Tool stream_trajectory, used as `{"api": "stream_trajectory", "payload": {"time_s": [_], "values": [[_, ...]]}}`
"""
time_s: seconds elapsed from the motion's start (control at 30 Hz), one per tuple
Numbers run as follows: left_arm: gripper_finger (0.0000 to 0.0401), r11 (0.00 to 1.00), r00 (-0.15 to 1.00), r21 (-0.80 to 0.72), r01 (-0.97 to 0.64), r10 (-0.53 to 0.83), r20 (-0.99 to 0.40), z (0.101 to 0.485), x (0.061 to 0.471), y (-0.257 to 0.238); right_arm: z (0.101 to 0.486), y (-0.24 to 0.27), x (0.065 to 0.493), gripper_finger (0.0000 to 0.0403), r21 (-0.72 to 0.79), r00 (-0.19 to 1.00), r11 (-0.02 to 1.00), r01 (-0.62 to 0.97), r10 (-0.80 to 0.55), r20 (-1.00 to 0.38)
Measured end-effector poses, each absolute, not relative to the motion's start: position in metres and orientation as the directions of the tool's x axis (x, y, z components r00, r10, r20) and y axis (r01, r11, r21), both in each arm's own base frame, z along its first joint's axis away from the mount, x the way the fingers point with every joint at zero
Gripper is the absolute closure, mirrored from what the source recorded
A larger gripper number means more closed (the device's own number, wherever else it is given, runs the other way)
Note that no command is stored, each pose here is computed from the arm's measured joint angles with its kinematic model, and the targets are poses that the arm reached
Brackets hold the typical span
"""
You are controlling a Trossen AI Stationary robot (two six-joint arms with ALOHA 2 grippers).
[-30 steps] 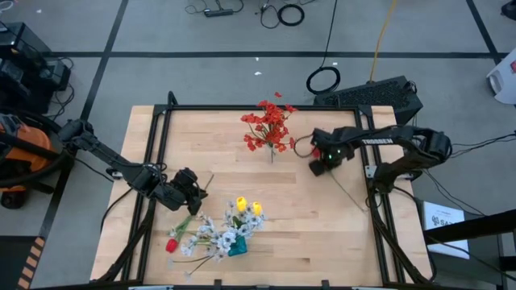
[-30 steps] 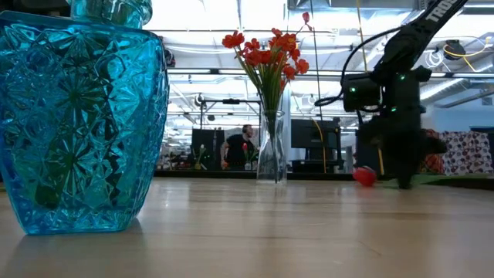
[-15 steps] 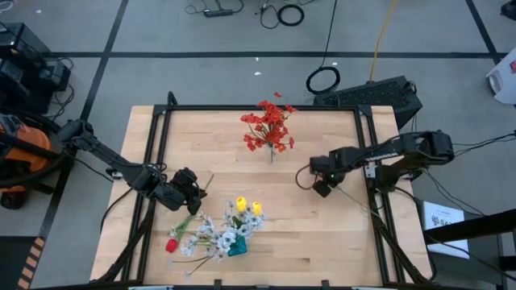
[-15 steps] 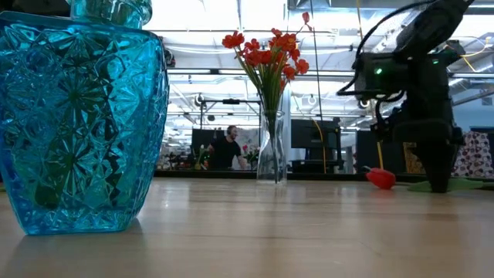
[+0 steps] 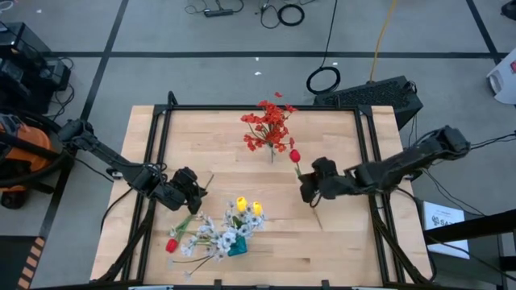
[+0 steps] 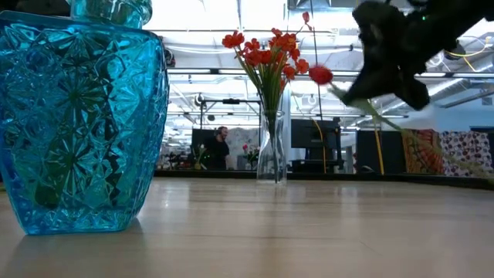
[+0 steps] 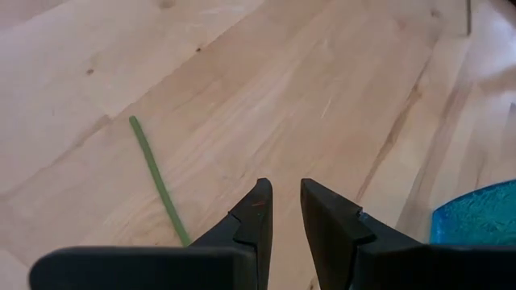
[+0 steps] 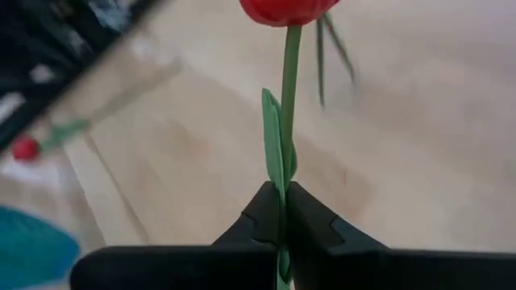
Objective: Sort flowers into vase by color
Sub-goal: Put the top red tulip into the transparent flower vase
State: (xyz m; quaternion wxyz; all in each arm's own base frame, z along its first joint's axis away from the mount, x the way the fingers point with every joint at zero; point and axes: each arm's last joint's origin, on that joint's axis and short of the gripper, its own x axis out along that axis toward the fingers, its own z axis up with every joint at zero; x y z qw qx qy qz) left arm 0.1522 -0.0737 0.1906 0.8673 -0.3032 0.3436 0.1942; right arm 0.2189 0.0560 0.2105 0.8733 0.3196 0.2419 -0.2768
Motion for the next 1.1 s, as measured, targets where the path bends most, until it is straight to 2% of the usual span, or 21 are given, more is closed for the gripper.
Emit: {"api": "stream_trajectory", "payload": {"time_s": [0.13,0.33,0.53,0.67,0.83,0.97,1.1], "values": [[0.0329,0.778,0.692,-0.359,-0.515,0.130,-0.710,0.191,0.153,-0.074,0.229,0.068,0.212,0.0401,0.407,0.790,0.687,0.602,-0.436,-0.432],[0.0329,0.776,0.695,-0.359,-0.519,0.139,-0.705,0.191,0.153,-0.074,0.253,0.065,0.194,0.0401,0.251,0.719,0.673,0.695,-0.660,-0.220],[0.0329,0.763,0.734,-0.391,-0.515,0.157,-0.661,0.195,0.156,-0.074,0.280,0.040,0.174,0.0402,0.152,0.680,0.662,0.734,-0.717,-0.154],[0.0329,0.754,0.755,-0.403,-0.519,0.183,-0.630,0.197,0.158,-0.074,0.295,0.018,0.165,0.0402,0.118,0.766,0.757,0.642,-0.627,-0.145],[0.0329,0.751,0.759,-0.393,-0.532,0.216,-0.615,0.197,0.158,-0.073,0.296,-0.003,0.166,0.0403,0.080,0.866,0.862,0.500,-0.499,-0.031],[0.0329,0.750,0.759,-0.391,-0.534,0.221,-0.613,0.197,0.158,-0.073,0.300,-0.012,0.167,0.0403,0.065,0.900,0.918,0.392,-0.397,0.179],[0.0329,0.750,0.759,-0.391,-0.534,0.221,-0.613,0.197,0.158,-0.073,0.300,-0.024,0.162,0.0403,0.026,0.863,0.926,0.376,-0.360,0.354]]}}
